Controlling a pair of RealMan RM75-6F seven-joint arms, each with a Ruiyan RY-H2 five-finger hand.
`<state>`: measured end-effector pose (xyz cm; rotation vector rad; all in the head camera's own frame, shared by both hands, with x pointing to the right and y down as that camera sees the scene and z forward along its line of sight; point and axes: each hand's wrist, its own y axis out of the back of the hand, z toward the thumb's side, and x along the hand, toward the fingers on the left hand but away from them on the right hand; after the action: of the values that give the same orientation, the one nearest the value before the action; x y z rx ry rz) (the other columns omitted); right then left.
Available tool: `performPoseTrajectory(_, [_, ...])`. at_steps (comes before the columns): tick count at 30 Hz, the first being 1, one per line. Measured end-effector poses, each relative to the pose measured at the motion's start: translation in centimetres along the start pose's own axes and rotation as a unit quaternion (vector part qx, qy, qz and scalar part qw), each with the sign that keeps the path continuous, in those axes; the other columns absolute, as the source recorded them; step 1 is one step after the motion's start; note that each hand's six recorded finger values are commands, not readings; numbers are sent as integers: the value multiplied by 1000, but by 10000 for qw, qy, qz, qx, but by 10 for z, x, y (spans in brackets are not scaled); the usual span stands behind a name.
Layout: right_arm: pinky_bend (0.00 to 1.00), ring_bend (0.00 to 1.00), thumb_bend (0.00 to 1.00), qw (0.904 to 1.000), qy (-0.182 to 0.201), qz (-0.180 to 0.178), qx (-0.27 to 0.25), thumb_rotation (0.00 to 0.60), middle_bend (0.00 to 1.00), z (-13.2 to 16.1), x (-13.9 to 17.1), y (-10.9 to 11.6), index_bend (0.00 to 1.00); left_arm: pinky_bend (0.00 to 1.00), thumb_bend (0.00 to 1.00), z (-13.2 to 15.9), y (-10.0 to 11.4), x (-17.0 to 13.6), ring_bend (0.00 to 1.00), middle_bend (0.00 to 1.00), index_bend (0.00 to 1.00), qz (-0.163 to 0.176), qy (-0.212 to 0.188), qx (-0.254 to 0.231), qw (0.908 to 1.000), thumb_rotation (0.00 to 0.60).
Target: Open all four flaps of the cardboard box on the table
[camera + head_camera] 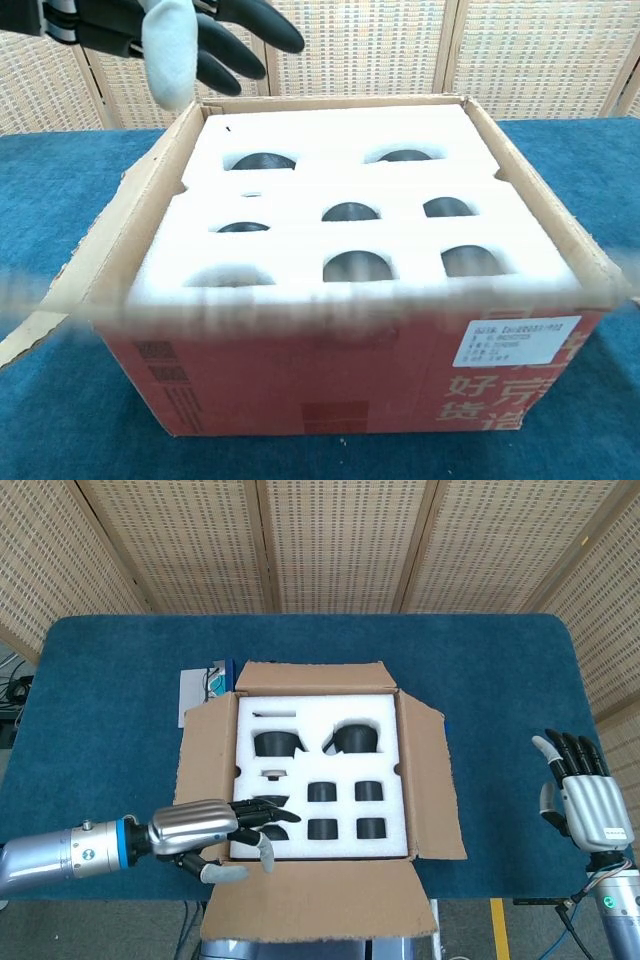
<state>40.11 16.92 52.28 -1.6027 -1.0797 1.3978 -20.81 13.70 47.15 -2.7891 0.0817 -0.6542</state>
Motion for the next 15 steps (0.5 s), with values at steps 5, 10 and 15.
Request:
performPoseTrajectory(5, [0, 0, 774, 10000, -1, -4, 7, 600, 68, 0, 0, 0, 102, 0, 324, -11, 10, 0, 0, 0, 375, 322, 264, 290, 9987, 11])
performPoseTrajectory(10, [0, 0, 775, 10000, -30, 15, -9, 600, 68, -3, 1, -1, 102, 0, 395, -25, 20, -6, 0, 0, 314, 776, 577, 704, 9928, 164])
performPoseTrajectory(15, [0, 0, 775, 10000, -31, 45, -8, 600, 68, -5, 0, -4, 102, 0, 399, -48, 25, -19, 0, 0, 174, 1376, 1087, 1189, 9773, 441])
